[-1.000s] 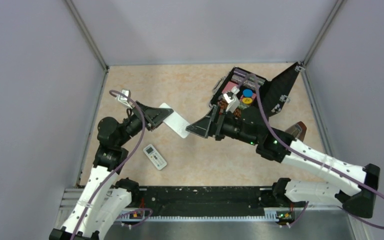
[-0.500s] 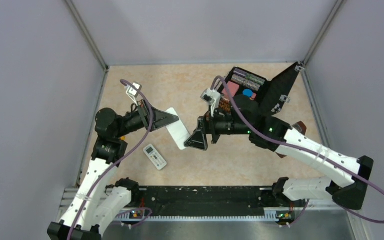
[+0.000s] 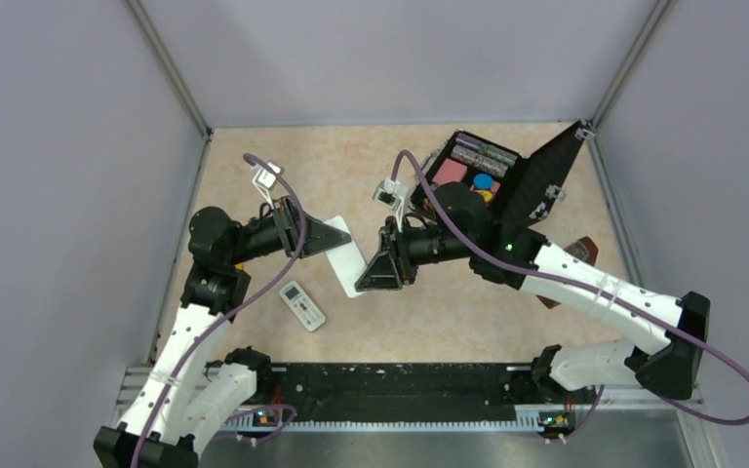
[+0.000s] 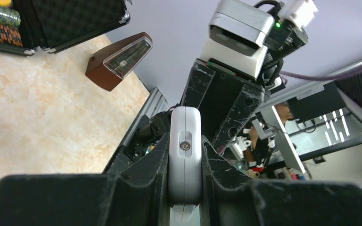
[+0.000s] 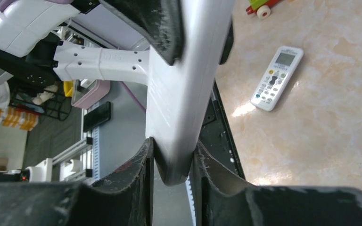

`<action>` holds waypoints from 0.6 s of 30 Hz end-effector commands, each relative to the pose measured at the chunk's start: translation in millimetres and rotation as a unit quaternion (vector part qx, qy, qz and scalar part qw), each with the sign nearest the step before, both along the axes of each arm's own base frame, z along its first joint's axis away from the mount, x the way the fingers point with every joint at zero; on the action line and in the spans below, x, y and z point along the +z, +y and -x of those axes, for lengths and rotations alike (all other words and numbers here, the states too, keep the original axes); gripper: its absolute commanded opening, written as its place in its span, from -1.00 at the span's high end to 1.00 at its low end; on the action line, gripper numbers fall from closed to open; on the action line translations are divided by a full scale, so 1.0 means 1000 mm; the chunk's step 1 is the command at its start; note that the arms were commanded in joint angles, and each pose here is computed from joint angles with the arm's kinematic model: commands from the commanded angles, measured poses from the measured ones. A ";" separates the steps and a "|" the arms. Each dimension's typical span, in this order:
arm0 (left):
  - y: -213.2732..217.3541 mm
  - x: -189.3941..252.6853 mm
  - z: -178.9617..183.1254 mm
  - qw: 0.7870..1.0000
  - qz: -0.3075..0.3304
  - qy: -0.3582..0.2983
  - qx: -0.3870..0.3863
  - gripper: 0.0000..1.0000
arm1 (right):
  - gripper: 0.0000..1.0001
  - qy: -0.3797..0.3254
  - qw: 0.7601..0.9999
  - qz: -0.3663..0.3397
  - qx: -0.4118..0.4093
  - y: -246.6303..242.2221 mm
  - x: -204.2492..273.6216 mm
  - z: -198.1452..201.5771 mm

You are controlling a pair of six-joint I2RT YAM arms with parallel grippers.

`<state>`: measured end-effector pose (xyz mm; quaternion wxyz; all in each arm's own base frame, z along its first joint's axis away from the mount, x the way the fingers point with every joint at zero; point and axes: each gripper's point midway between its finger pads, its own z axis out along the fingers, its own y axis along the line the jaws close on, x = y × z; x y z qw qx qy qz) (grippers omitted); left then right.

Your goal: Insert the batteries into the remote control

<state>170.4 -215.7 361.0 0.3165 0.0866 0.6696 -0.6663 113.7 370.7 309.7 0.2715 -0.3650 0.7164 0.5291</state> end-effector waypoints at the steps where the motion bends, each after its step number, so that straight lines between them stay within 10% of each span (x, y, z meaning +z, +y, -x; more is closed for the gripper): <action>1: -0.001 0.010 0.007 1.000 0.006 -0.020 -0.014 1.00 | 0.64 0.000 1.000 -0.010 -0.022 0.009 -0.007 -0.016; 2: 0.000 0.007 0.004 1.000 0.002 -0.014 -0.003 1.00 | 0.71 0.007 1.000 -0.008 -0.028 0.009 -0.010 -0.018; 6: 0.015 -0.033 -0.033 0.988 -0.083 0.048 0.120 -0.81 | 1.00 0.044 0.996 0.014 -0.075 0.004 -0.030 -0.034; 7: 0.024 -0.045 -0.041 0.979 -0.112 0.065 0.157 -0.96 | 1.00 0.053 0.994 0.022 -0.091 0.001 -0.037 -0.039; 18: 0.155 -0.121 -0.054 0.791 -0.335 0.179 0.479 -0.95 | 1.00 0.008 0.927 0.253 -0.276 -0.044 -0.150 -0.102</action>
